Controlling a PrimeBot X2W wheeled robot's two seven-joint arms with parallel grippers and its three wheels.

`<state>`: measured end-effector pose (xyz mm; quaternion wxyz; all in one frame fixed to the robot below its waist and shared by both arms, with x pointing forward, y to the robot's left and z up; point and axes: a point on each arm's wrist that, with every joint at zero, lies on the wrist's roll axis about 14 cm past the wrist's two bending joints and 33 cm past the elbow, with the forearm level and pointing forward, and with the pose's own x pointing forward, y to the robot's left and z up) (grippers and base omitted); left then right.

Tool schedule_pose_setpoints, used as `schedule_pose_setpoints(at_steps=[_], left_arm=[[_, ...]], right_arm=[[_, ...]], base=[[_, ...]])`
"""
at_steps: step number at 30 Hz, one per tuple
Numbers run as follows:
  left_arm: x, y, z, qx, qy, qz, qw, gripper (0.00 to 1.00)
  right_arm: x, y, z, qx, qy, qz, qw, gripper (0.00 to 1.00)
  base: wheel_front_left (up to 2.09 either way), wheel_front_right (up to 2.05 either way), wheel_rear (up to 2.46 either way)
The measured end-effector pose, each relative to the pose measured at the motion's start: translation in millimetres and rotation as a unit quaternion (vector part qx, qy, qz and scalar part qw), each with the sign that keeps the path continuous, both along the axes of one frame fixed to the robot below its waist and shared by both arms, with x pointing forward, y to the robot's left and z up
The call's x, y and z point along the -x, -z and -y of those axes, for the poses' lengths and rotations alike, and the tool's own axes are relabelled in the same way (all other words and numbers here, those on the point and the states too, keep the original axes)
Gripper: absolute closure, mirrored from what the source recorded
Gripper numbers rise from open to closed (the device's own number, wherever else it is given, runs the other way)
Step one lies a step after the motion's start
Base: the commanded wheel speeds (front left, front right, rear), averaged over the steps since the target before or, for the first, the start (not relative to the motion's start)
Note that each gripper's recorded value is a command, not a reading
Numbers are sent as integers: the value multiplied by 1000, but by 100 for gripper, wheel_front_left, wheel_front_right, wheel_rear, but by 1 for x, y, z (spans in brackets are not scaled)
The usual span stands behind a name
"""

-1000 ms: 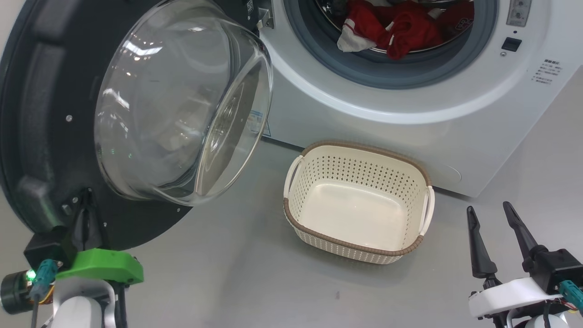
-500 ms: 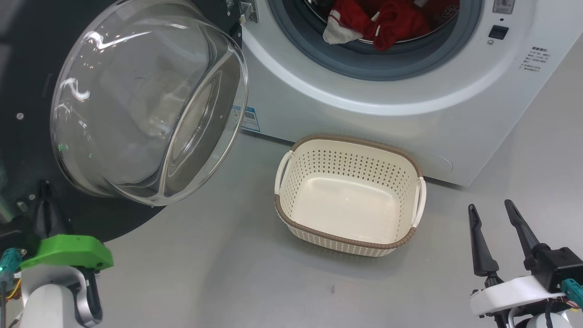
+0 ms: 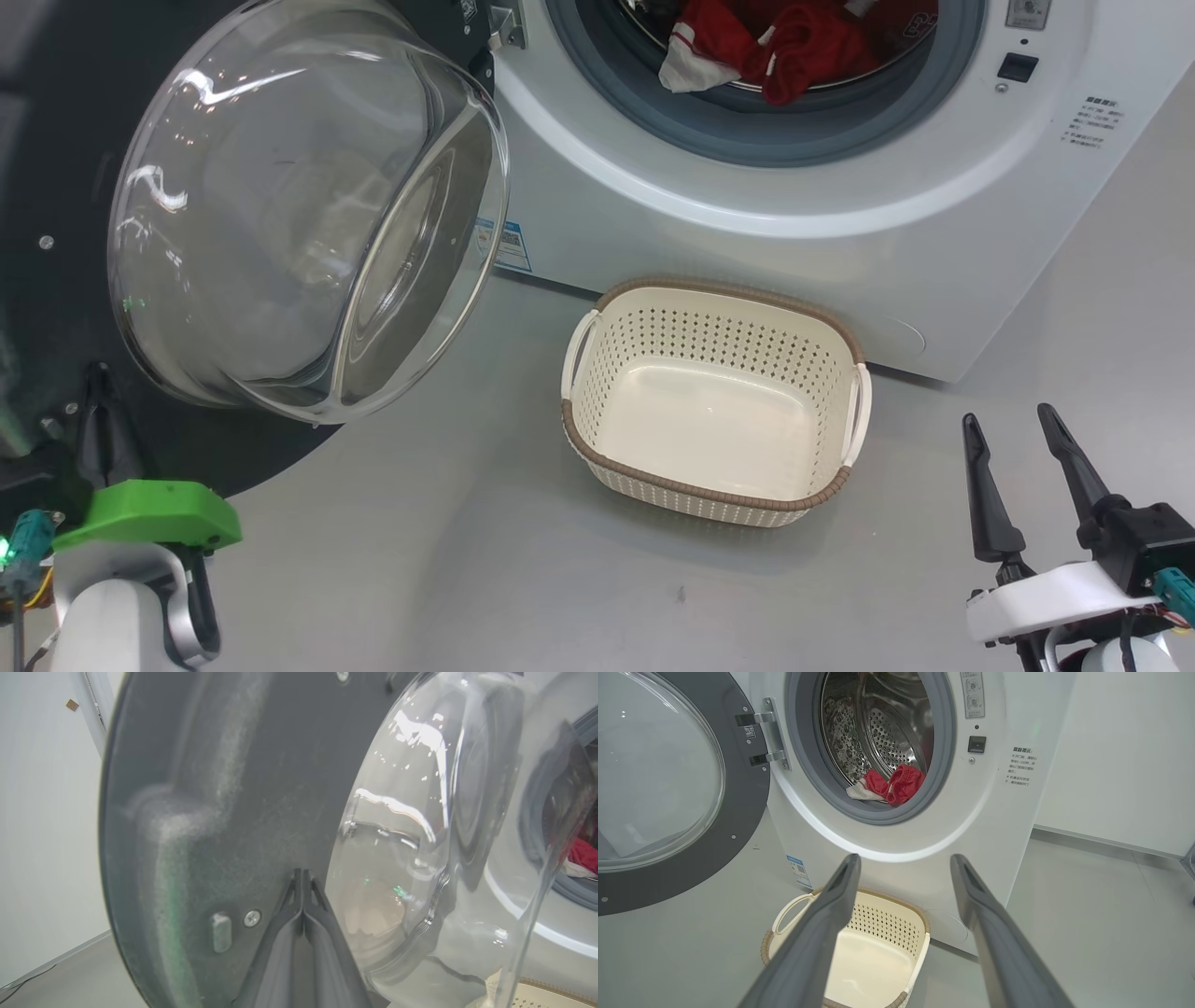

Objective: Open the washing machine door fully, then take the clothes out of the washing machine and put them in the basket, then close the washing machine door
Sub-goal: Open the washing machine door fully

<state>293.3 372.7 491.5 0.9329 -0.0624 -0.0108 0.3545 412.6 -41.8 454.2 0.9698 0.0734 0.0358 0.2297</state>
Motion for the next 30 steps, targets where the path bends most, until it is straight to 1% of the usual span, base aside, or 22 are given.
schedule_pose_setpoints(at_steps=[5,9,17,25,29,30], left_arm=[[-7,-11,9,-11,15,17,1000,100],[-5,-8,20,-11,29,15,999,100],[-13,0,64,-14,97,3,995,100],[-24,8,120,12,177,5,984,100],[-32,8,154,20,230,9,973,100],[-34,9,159,21,238,9,971,96]], right_arm=[[-1,0,1,2,-1,2,1000,0],[0,-1,0,1,-4,3,1000,0],[1,-6,8,8,7,12,1000,0],[6,-10,17,9,17,16,1000,0],[9,-12,27,10,32,17,999,0],[10,-12,28,10,34,16,999,0]], base=[[0,0,0],[0,0,0],[0,0,0],[0,0,0],[0,0,0],[0,0,0]])
